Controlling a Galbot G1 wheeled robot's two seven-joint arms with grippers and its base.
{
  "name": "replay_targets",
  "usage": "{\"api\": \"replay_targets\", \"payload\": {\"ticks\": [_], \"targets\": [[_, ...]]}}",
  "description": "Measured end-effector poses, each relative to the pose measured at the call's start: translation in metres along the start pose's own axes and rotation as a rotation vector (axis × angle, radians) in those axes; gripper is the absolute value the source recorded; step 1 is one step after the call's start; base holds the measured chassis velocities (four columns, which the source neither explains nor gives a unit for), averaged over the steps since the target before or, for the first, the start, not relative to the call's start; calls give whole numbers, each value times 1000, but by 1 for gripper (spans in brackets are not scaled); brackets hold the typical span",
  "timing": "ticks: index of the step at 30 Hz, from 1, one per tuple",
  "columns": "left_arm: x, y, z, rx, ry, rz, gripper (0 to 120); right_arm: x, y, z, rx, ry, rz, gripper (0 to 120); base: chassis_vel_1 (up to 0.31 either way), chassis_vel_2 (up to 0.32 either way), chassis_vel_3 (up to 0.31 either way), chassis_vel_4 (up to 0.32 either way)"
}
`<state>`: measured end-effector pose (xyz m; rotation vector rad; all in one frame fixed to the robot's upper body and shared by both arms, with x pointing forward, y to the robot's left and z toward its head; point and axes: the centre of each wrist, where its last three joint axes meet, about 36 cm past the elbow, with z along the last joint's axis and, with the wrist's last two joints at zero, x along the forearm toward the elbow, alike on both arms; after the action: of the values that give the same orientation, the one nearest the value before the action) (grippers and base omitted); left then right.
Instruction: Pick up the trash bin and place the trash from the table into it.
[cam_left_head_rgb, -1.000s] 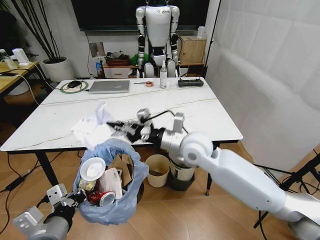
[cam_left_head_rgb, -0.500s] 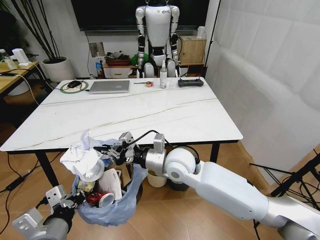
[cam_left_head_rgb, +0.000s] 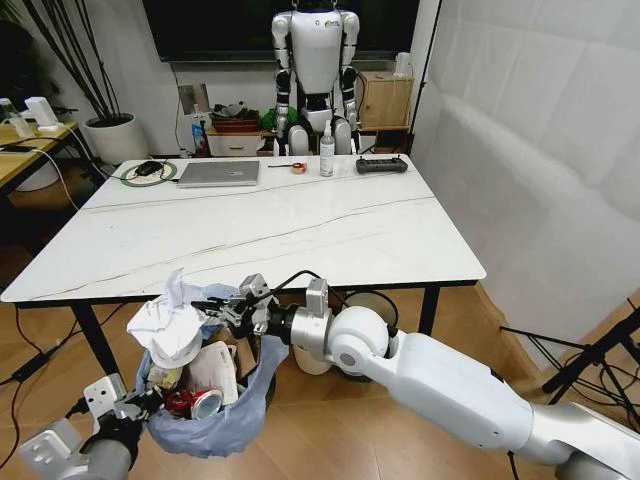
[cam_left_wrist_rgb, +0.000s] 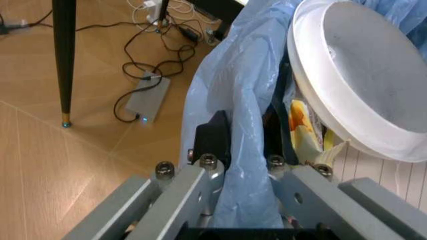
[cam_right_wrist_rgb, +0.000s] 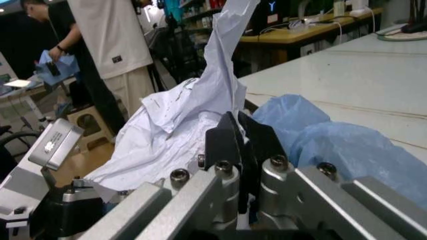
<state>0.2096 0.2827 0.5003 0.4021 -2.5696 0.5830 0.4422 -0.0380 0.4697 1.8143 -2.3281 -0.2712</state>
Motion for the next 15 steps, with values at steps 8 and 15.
{"api": "replay_targets", "payload": {"ticks": [8, 15], "targets": [[0, 1, -2, -1, -3, 4, 1, 8, -1, 1, 6, -3, 21, 12, 0, 0, 0, 0], [-1, 2, -5, -1, -8, 6, 1, 15, -4, 2, 12, -1, 37, 14, 0, 0, 0, 0]]}}
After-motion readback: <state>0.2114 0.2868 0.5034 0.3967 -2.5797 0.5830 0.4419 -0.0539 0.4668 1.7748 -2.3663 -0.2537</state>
